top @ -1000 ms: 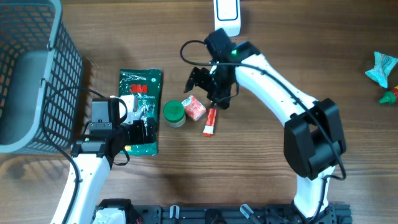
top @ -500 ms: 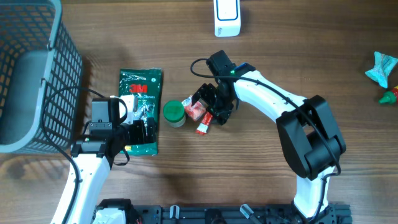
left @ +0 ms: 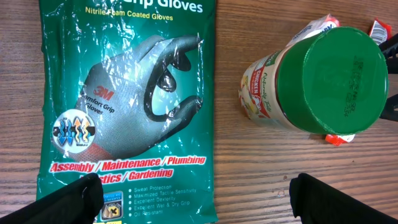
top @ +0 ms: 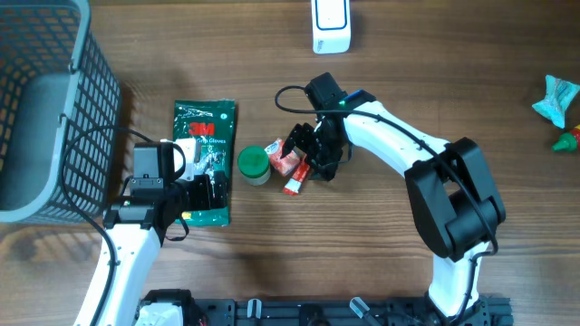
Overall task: Scan the item barcode
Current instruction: 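Grasp the small red-and-white packet with the right gripper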
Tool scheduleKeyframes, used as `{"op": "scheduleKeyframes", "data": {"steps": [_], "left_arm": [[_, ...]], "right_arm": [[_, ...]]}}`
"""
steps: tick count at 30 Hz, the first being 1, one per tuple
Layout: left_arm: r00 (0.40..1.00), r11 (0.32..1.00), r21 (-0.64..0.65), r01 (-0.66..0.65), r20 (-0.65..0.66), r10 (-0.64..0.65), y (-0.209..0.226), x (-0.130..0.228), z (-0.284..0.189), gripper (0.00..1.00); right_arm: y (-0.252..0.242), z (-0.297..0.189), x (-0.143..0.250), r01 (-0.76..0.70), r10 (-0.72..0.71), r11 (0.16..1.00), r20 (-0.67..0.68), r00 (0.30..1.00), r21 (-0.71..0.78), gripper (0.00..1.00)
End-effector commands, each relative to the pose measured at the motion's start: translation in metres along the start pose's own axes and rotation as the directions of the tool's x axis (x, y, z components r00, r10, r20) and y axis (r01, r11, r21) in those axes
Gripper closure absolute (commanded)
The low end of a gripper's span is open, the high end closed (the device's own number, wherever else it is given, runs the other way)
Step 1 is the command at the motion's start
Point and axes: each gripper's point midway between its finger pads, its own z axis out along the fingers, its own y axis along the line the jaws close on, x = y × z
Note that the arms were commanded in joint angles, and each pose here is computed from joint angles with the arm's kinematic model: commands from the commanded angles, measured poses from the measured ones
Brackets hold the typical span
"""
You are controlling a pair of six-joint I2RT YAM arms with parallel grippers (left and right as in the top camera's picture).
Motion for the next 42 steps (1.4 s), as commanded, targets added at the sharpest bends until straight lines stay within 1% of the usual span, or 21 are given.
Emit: {"op": "scheduleKeyframes", "data": {"steps": [1,3,5,6,9,13,15,19,23,29,30,34,37,39,42], "left_arm": [[1.000,1.000,-0.005,0.016,0.003,-0.016,0.002,-0.001,0.000,0.00],[1.000,1.000,-0.005,0.016,0.003,-0.016,0.002,-0.001,0.000,0.00],[1.000,1.000,-0.005,0.016,0.003,-0.016,0.002,-0.001,0.000,0.00],[1.000,1.000,-0.005,0.016,0.003,-0.016,0.002,-0.001,0.000,0.00],[1.000,1.000,-0.005,0.016,0.003,-0.016,0.002,-0.001,0.000,0.00],[1.000,1.000,-0.005,0.016,0.003,-0.016,0.002,-0.001,0.000,0.00],[1.000,1.000,-0.005,0.016,0.003,-0.016,0.002,-0.001,0.000,0.00],[1.000,1.000,-0.005,0.016,0.003,-0.016,0.002,-0.001,0.000,0.00],[1.000,1.000,-0.005,0.016,0.003,-0.016,0.002,-0.001,0.000,0.00],[1.000,1.000,-0.005,0.016,0.002,-0.016,0.002,-0.001,0.000,0.00],[1.000,1.000,-0.005,0.016,0.003,-0.016,0.002,-0.001,0.000,0.00],[1.000,1.000,-0.005,0.016,0.003,-0.016,0.002,-0.001,0.000,0.00],[1.000,1.000,-0.005,0.016,0.003,-0.016,0.002,-0.001,0.000,0.00],[1.000,1.000,-0.005,0.016,0.002,-0.016,0.002,-0.001,0.000,0.00],[1.000,1.000,-0.005,0.016,0.003,-0.016,0.002,-0.001,0.000,0.00]], "right_arm": [[0.016,-0.023,0.007,0.055,-0.053,0.996,0.027,0.998,-0.067,0.22],[0.025,-0.025,0.011,0.039,-0.038,0.993,0.005,0.999,-0.108,0.27],[0.029,-0.026,0.009,0.035,-0.034,0.992,0.013,0.999,-0.124,0.32],[0.033,-0.026,0.007,0.040,-0.037,0.990,0.025,0.999,-0.136,0.33],[0.027,-0.023,-0.008,0.009,0.001,0.996,0.111,0.994,-0.093,0.36],[0.023,-0.018,-0.006,-0.008,0.016,0.998,0.126,0.992,-0.062,0.41],[0.021,-0.016,-0.007,-0.018,0.025,0.999,0.152,0.988,-0.045,0.41],[0.020,-0.007,-0.003,-0.034,0.037,0.999,0.152,0.988,-0.027,0.41],[0.012,0.003,-0.014,-0.091,0.089,0.996,0.184,0.979,0.002,0.42],[0.005,0.019,-0.018,-0.106,0.100,0.994,0.171,0.980,0.026,0.45],[0.003,0.021,-0.018,-0.115,0.108,0.993,0.170,0.979,0.031,0.47],[-0.004,0.033,-0.023,-0.169,0.160,0.985,0.166,0.973,0.042,0.48],[-0.003,0.040,-0.027,-0.168,0.160,0.985,0.167,0.973,0.037,0.54],[-0.005,0.045,-0.029,-0.172,0.162,0.984,0.166,0.973,0.042,0.62],[-0.009,0.051,-0.030,-0.179,0.169,0.983,0.158,0.973,0.051,0.78]]}}
